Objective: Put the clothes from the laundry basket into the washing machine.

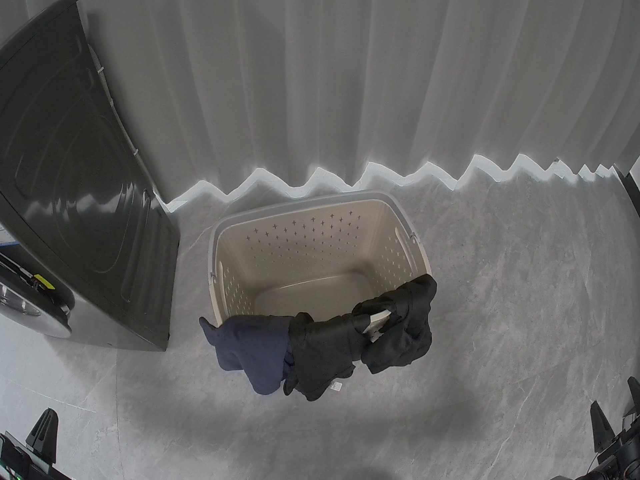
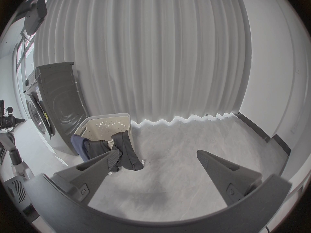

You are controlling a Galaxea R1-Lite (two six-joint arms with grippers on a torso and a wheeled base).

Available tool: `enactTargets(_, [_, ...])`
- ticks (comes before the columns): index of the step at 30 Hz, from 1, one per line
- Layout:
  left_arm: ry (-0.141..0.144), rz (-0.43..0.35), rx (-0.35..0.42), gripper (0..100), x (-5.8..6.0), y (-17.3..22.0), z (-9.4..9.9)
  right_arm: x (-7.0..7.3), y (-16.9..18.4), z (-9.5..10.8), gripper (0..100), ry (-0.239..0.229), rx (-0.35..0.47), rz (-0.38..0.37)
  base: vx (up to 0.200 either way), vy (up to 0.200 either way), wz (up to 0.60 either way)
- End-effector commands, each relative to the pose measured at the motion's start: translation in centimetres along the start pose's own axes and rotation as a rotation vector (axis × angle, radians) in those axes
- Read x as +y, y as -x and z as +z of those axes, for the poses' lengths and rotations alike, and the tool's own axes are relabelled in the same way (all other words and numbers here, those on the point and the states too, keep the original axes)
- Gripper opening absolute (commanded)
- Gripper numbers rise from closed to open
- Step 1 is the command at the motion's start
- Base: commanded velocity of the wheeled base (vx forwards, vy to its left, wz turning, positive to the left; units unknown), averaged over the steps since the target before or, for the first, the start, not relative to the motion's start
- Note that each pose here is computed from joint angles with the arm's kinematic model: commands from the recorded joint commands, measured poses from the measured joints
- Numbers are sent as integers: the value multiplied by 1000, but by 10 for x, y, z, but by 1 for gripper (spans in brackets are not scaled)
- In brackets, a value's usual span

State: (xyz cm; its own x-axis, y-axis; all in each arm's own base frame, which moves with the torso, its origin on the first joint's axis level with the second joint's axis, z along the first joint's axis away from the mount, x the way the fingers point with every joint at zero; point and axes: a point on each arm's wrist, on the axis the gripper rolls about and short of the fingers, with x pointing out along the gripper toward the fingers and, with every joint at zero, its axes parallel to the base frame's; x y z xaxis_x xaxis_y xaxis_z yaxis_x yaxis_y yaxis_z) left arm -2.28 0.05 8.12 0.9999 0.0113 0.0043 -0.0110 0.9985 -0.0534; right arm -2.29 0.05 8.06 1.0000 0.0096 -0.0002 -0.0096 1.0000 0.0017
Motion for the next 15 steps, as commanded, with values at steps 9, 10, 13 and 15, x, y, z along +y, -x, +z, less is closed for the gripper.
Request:
enactTargets(9, [0, 1, 4, 0, 0, 0, -5, 0, -1, -5, 100, 0, 7, 1, -44, 0, 0])
enactTargets(10, [0, 1, 4, 0, 0, 0, -5, 0, -1, -5, 100, 0, 7, 1, 0, 0, 0])
enactTargets(13, [0, 0, 4, 0, 0, 0, -5, 0, -1, -5, 100, 0, 7, 0, 0, 0, 0])
enactTargets(15, [0, 1, 4, 0, 0, 0, -5, 0, -1, -5, 100, 0, 7, 0, 0, 100, 0])
